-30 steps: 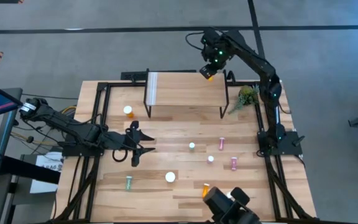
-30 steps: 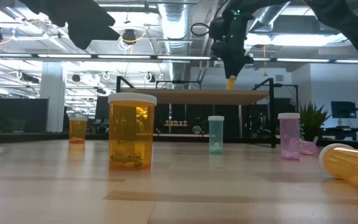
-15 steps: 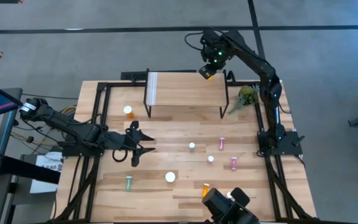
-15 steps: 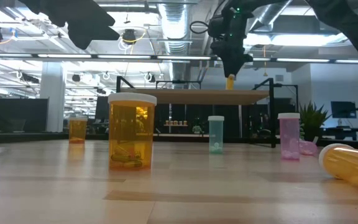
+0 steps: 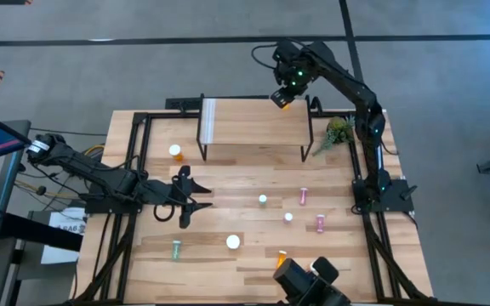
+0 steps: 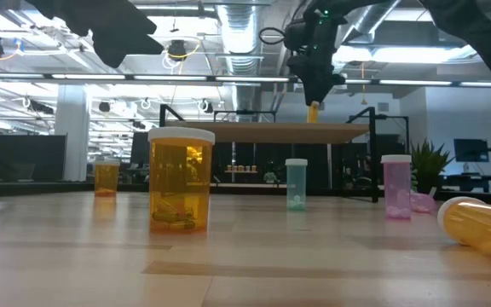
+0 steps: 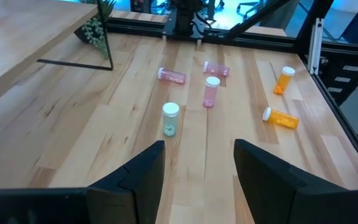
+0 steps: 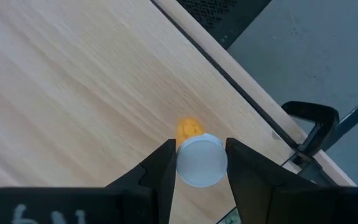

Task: Pick and place medicine bottles onto shelf by color
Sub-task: Put the top small orange pill bottle on the shelf

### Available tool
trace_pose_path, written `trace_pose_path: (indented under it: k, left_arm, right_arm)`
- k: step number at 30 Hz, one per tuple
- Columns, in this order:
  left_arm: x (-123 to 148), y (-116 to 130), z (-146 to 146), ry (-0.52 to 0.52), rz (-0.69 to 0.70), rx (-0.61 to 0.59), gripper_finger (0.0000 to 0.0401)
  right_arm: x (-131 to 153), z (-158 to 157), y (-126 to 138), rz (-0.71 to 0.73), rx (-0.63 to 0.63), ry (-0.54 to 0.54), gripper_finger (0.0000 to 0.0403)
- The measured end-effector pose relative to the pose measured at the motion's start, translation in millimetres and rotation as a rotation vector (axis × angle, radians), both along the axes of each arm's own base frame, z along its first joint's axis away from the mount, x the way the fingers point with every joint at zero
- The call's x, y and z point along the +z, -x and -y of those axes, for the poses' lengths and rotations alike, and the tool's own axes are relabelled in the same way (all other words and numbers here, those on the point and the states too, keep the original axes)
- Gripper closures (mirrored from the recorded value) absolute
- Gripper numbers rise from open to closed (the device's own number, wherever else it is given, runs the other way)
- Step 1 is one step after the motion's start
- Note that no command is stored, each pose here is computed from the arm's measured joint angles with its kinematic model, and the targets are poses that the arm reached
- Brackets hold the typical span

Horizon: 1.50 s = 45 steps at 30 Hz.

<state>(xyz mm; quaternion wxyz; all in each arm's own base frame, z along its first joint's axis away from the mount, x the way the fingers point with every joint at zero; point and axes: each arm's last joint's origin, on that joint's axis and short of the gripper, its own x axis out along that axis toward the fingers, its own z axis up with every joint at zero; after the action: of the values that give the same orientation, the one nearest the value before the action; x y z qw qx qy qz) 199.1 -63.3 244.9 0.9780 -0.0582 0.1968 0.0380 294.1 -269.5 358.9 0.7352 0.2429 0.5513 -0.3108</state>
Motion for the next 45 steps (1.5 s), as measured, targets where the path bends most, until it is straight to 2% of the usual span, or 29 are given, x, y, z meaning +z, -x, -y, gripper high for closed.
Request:
trace_pose_path:
  k: [18,33,40,45]
  left_arm:
    - [0,0,1,0.018,0.001,-0.002,0.0221]
    - [0,0,1,0.029,-0.001,-0.010,0.0221]
    - [0,0,1,0.030,-0.003,-0.012,0.0221]
    - [0,0,1,0.032,-0.006,-0.018,0.0221]
  right_arm:
    - [-1,-4,0,-0.035,-0.007,-0.004,0.0245]
    - [0,-4,-5,-0.009,0.004,0.021,0.0244]
    - [-23,3,-13,-0.088,0.001,-0.032,0.0242]
    - [-25,4,-15,-0.084,0.020,-0.031,0.0244]
